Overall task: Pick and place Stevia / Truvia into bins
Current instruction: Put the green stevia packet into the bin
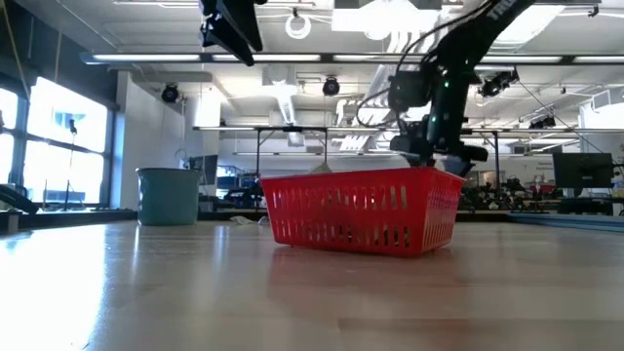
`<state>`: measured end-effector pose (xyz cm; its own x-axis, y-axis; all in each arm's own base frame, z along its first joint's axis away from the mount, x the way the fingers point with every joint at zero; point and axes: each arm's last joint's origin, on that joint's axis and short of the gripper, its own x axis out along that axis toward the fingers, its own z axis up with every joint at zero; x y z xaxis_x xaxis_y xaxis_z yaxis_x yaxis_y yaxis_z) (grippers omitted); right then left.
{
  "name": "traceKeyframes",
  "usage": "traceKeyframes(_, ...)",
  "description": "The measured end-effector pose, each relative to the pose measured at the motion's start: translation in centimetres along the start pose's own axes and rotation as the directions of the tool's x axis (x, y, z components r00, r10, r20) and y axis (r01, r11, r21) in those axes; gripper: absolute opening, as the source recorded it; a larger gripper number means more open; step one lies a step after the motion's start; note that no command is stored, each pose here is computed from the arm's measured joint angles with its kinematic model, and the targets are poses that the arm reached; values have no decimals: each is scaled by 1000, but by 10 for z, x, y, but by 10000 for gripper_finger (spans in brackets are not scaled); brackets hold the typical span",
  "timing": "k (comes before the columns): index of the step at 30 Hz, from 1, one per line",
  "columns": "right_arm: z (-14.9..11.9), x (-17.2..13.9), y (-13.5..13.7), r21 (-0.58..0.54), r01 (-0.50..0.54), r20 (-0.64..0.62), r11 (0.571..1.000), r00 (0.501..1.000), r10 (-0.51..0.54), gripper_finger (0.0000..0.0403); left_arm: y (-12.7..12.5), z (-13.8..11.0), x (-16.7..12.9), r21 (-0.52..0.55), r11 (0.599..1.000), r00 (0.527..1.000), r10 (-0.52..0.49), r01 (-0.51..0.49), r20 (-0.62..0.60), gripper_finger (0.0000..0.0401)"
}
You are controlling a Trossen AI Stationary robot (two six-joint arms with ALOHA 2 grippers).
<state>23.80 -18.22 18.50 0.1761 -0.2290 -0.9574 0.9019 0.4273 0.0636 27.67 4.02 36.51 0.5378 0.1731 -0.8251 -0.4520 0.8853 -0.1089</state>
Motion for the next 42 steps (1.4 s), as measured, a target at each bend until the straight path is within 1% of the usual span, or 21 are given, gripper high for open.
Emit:
traceKeyframes(3, 11, 10, -8, 30, -32, 24, 999, 999, 31, 304, 1, -2, -1, -28, 999, 1000, 23, -23, -12, 229)
traceKeyframes(9, 27, 23, -24, 98, -76, 64, 992, 996, 70, 304, 1, -2, -1, -59, 998, 1000, 28, -28, -13, 229)
traceKeyframes(15, 35, 44, -26, 117, -78, 83, 990, 994, 69, 304, 0, 1, -1, -83, 997, 1000, 15, -13, 25, 229)
traceKeyframes(20, 48, 57, -22, 109, 0, 38, 994, 999, -4, 303, 0, 2, -1, -87, 996, 999, 15, -13, 31, 229)
traceKeyframes(23, 63, 58, -17, 84, 59, 38, 995, 997, -63, 288, 0, 2, -1, -110, 994, 999, 16, -12, 29, 230)
traceKeyframes(25, 74, 60, -14, 65, 78, 19, 995, 997, -80, 268, 0, 1, -1, -122, 992, 1000, 16, -13, 26, 230)
traceKeyframes(27, 83, 64, -11, 42, 93, -26, 995, 995, -92, 241, 0, 1, -1, -134, 991, 1000, 17, -14, 23, 230)
traceKeyframes(31, 92, 74, -6, -12, 114, -140, 993, 984, -114, 189, 0, 0, -1, -142, 990, 1000, 19, -17, 16, 230)
traceKeyframes(33, 92, 75, -4, -31, 123, -173, 992, 977, -127, 172, 0, -1, -1, -155, 988, 1000, 24, -23, 4, 230)
traceKeyframes(37, 89, 74, -4, -49, 113, -208, 992, 971, -121, 163, 1, -4, -1, -160, 986, 999, 36, -40, -29, 230)
traceKeyframes(42, 86, 72, -10, -31, 102, -273, 994, 956, -106, 185, 2, -5, -1, -155, 987, 998, 46, -51, -34, 230)
